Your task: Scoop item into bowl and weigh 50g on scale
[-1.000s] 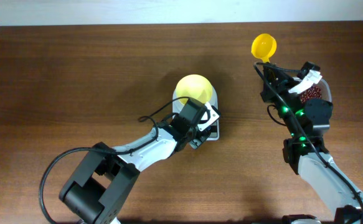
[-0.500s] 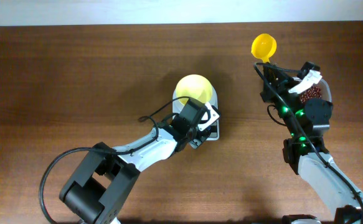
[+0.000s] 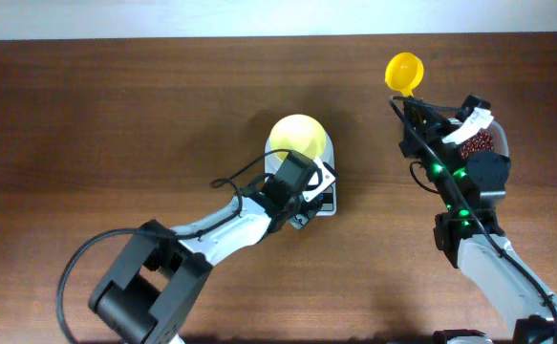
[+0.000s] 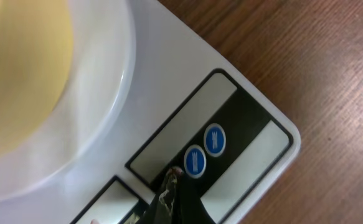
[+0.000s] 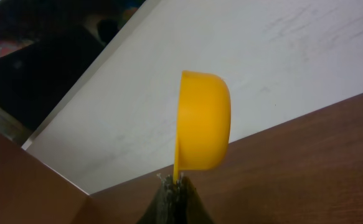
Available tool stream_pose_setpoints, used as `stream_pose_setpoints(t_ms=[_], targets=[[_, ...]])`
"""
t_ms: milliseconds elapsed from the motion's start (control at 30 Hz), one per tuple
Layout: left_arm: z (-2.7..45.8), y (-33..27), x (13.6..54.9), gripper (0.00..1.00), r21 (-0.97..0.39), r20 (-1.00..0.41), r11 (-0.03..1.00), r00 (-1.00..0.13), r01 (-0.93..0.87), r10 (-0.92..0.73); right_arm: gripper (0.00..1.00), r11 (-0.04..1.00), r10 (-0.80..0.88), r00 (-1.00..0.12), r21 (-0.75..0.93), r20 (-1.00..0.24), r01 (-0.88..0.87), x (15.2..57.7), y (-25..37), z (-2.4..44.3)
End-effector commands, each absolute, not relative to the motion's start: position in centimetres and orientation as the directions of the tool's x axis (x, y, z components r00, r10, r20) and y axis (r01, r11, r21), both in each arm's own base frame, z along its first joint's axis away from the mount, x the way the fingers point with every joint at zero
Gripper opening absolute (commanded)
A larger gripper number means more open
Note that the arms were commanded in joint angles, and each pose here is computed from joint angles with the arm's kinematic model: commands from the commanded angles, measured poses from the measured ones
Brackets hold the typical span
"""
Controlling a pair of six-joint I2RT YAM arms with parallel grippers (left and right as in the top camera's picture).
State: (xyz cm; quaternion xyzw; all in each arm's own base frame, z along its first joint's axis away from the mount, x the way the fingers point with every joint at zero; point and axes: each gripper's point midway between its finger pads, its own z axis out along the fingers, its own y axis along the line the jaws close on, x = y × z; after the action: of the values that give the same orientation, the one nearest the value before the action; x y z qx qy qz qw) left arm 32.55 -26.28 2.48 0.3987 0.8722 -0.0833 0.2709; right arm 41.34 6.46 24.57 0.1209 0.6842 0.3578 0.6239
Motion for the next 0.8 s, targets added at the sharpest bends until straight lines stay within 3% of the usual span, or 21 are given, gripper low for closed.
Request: stream_pose_setpoints(t_ms=[0, 233, 400, 467, 500, 533, 567, 600, 767], targets=[[7.6, -26.1, 32.8, 0.0, 0.086, -0.625, 0.684, -0.495, 0.724, 0.603, 0.04, 0.714, 0.607, -0.188, 0.634, -0.772, -0.298, 41.4, 6.5, 25.0], [17.3, -21.7, 32.2, 0.0, 0.097, -0.744, 0.746, -0.45, 0.658, 0.493, 0.04, 0.714, 0.607, -0.188, 0.634, -0.772, -0.298, 41.4, 6.5, 25.0], [19.6, -16.0, 31.5, 0.02, 0.019, -0.748, 0.809, -0.528, 0.588, 0.401, 0.04, 0.703, 0.603, -0.208, 0.636, -0.77, -0.319, 41.3, 7.0, 25.0], [19.3, -15.0, 30.3, 0.14, -0.049, -0.727, 0.806, -0.574, 0.59, 0.377, 0.04, 0.701, 0.601, -0.212, 0.635, -0.771, -0.324, 41.2, 7.1, 25.0], [19.0, -14.7, 29.5, 0.3, -0.075, -0.707, 0.804, -0.6, 0.59, 0.374, 0.04, 0.697, 0.598, -0.219, 0.635, -0.771, -0.332, 41.1, 7.3, 25.0], [18.7, -14.4, 28.9, 0.49, -0.082, -0.689, 0.806, -0.618, 0.586, 0.379, 0.04, 0.692, 0.598, -0.226, 0.638, -0.769, -0.338, 41.1, 7.4, 25.0], [18.2, -14.2, 28.3, 0.88, -0.091, -0.667, 0.807, -0.637, 0.584, 0.386, 0.04, 0.689, 0.595, -0.233, 0.637, -0.77, -0.346, 41.0, 7.6, 25.0], [17.9, -14.0, 27.9, 0.99, -0.096, -0.65, 0.808, -0.652, 0.581, 0.391, 0.04, 0.685, 0.591, -0.239, 0.636, -0.77, -0.354, 40.9, 7.8, 25.0], [17.2, -14.3, 27.2, 0.99, -0.144, -0.618, 0.807, -0.689, 0.572, 0.378, 0.04, 0.666, 0.575, -0.274, 0.636, -0.771, -0.39, 40.5, 8.7, 24.9]])
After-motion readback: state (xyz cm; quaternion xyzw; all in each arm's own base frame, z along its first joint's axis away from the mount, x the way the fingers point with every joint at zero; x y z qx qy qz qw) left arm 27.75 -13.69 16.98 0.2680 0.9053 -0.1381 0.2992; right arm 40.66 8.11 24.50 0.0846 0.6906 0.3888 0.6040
